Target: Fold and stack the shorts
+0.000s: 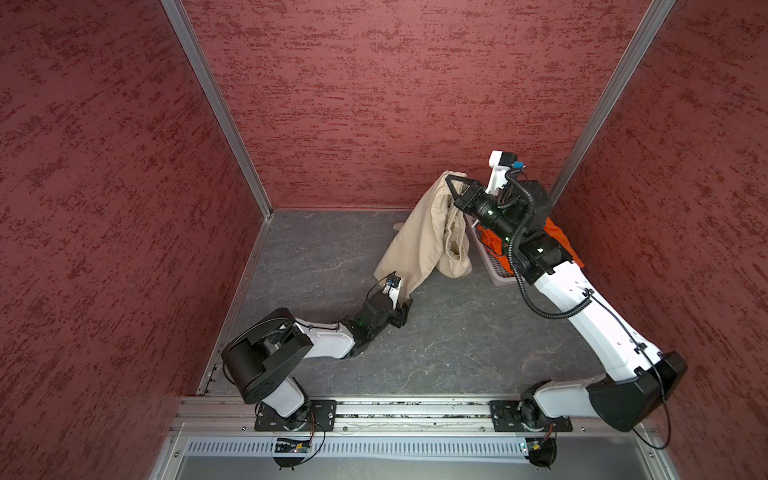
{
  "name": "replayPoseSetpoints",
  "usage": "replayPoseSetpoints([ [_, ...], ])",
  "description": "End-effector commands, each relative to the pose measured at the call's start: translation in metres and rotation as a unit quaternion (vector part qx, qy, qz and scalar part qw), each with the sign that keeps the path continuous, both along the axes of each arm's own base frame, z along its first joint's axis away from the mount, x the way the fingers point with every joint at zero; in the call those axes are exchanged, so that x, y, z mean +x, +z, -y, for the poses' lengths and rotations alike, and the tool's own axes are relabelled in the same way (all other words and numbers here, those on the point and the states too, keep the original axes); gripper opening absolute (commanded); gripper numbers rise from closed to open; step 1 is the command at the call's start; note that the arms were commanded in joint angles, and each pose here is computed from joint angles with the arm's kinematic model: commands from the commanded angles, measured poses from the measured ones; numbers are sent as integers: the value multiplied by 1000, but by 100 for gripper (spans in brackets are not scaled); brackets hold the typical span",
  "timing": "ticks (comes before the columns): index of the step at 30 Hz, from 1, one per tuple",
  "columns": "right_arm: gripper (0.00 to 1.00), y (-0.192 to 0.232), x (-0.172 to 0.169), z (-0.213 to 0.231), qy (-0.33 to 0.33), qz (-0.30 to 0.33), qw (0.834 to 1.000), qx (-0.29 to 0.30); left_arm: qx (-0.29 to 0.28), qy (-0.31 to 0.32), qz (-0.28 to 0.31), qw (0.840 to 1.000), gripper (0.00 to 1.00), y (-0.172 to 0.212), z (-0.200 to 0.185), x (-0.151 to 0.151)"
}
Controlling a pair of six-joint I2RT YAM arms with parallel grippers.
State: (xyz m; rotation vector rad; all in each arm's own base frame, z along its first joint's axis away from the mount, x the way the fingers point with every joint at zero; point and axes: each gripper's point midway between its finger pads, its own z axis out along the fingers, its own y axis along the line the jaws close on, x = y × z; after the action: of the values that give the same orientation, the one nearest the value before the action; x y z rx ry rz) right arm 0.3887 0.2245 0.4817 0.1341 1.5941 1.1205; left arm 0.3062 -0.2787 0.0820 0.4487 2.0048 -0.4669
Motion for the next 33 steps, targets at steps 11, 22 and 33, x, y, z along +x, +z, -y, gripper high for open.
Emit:
replayPoseSetpoints([
  [11, 0, 39, -11, -3, 11, 45, 999, 19, -11, -32, 1, 999, 65, -22, 28, 9],
  [22, 0, 39, -12, -6, 17, 45, 999, 15, -29, 5, 48, 998, 24, -16, 30, 30],
  [33, 0, 31, 5, 34, -8, 35, 999, -8, 75, 29, 4, 997, 0, 23, -26, 0],
])
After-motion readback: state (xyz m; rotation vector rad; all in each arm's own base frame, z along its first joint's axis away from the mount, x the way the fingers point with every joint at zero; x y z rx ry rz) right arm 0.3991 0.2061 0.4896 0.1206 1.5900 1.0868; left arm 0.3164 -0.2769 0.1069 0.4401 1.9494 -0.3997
